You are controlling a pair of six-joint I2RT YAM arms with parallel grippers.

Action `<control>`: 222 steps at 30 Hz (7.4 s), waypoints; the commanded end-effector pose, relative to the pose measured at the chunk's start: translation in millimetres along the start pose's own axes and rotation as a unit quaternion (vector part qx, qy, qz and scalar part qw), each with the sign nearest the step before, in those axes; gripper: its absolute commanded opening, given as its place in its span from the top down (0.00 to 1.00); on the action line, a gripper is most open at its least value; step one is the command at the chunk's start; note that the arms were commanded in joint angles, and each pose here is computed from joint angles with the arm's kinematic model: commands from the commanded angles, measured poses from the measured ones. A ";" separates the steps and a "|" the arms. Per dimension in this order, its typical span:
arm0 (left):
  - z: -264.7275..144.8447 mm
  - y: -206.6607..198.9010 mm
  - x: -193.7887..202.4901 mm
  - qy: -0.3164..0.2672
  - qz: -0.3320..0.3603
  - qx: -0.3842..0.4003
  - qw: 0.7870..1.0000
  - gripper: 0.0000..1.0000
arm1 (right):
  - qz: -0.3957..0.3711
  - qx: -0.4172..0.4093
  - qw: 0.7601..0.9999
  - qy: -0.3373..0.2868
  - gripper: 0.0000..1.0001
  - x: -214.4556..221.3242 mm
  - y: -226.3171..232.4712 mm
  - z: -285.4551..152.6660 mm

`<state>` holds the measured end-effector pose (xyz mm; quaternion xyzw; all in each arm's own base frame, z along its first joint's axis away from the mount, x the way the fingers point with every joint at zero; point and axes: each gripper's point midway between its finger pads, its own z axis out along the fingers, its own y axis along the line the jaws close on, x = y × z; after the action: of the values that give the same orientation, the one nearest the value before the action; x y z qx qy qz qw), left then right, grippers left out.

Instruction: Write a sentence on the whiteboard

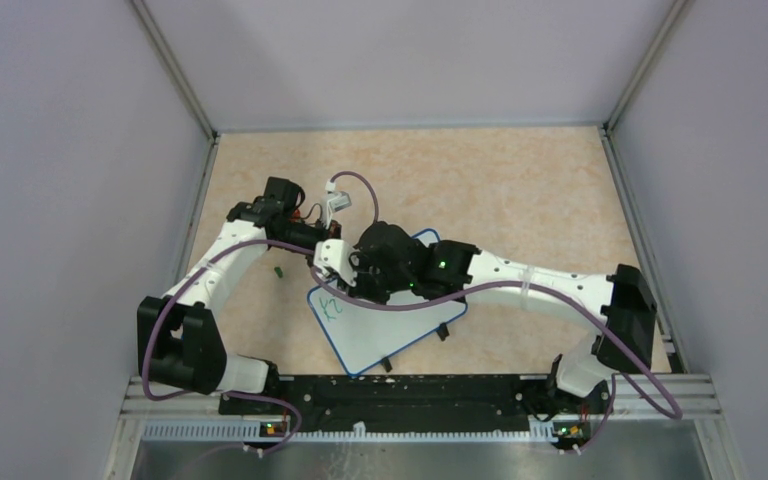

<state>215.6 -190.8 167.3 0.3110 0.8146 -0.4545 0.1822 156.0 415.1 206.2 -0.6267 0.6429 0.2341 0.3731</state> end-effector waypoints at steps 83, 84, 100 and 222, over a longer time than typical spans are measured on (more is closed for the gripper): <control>6.3 9.0 12.4 0.023 -0.012 -0.021 0.999 1.00 | 0.019 0.016 0.999 -0.031 1.00 -5.8 -10.0 -18.9; 6.1 8.8 12.0 0.023 -0.011 -0.021 0.999 1.00 | 0.019 0.015 0.999 -0.031 1.00 -5.4 -9.8 -18.3; 6.7 9.3 12.6 0.024 -0.012 -0.020 0.999 1.00 | 0.017 0.009 0.999 -0.033 1.00 -7.9 -9.8 -7.7; 8.2 11.8 14.4 0.029 -0.017 -0.023 0.999 1.00 | 0.034 0.050 0.998 0.008 1.00 35.3 -27.3 -19.6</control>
<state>217.2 -190.7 165.3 0.3102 0.8171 -0.4506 0.1817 154.2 377.5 169.0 -0.6181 0.6707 0.2314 0.3384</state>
